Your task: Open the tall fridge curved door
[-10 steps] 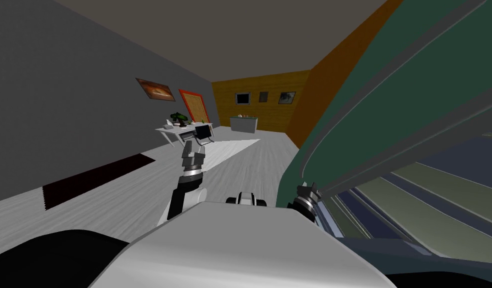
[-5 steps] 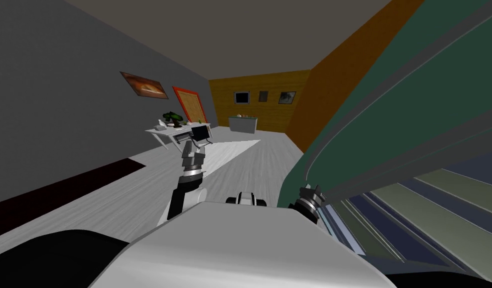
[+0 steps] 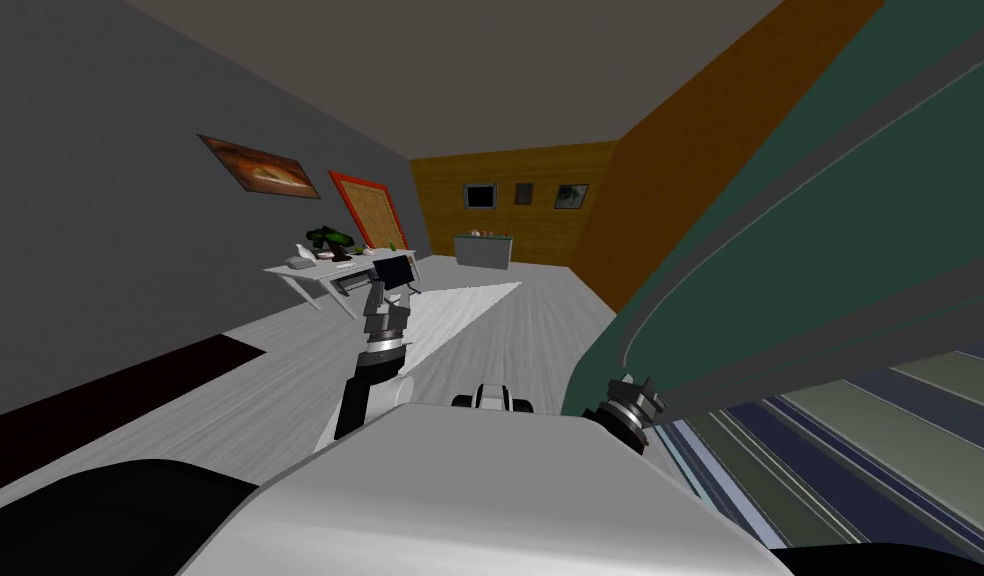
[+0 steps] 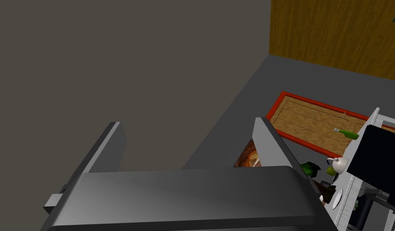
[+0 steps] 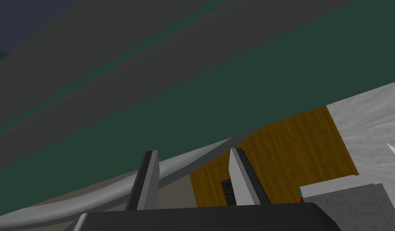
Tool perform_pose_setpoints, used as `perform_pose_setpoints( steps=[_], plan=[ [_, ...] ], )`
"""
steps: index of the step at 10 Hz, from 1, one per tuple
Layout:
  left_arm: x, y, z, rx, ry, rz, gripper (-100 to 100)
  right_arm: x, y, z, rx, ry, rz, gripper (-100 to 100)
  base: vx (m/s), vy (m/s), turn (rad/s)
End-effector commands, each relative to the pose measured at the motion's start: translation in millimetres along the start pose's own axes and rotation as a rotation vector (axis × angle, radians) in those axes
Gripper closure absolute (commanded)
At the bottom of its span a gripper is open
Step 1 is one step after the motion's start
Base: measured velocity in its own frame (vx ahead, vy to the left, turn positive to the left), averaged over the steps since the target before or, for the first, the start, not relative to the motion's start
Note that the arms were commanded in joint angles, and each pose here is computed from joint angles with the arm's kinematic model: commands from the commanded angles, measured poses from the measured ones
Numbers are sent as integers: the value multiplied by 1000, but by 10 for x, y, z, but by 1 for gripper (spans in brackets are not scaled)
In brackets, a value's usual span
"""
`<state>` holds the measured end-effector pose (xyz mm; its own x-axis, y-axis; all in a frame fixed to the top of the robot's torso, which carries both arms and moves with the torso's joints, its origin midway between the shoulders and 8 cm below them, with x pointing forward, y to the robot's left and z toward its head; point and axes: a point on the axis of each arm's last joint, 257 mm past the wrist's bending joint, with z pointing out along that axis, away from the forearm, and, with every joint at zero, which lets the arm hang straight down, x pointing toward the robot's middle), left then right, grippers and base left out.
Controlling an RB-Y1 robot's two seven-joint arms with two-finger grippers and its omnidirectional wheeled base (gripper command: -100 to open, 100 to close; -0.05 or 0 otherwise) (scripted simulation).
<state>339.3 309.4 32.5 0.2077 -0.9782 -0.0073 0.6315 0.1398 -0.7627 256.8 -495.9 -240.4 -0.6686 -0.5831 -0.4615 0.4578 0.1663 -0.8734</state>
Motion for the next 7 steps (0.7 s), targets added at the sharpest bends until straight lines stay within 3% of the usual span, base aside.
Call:
perform_pose_setpoints(
  steps=[1,3,4,7],
  plan=[
    [0,0,0,0,0,0,0,115,-155,75,45,34,-7,100,307,265,-133],
    [0,0,0,0,0,0,0,191,-200,86,59,56,-10,100,277,217,-64],
    [0,0,0,0,0,0,0,166,-163,61,46,47,-5,100,137,110,-22],
    [0,0,0,0,0,0,0,320,-253,91,76,95,-13,100,247,133,-70]
  ],
)
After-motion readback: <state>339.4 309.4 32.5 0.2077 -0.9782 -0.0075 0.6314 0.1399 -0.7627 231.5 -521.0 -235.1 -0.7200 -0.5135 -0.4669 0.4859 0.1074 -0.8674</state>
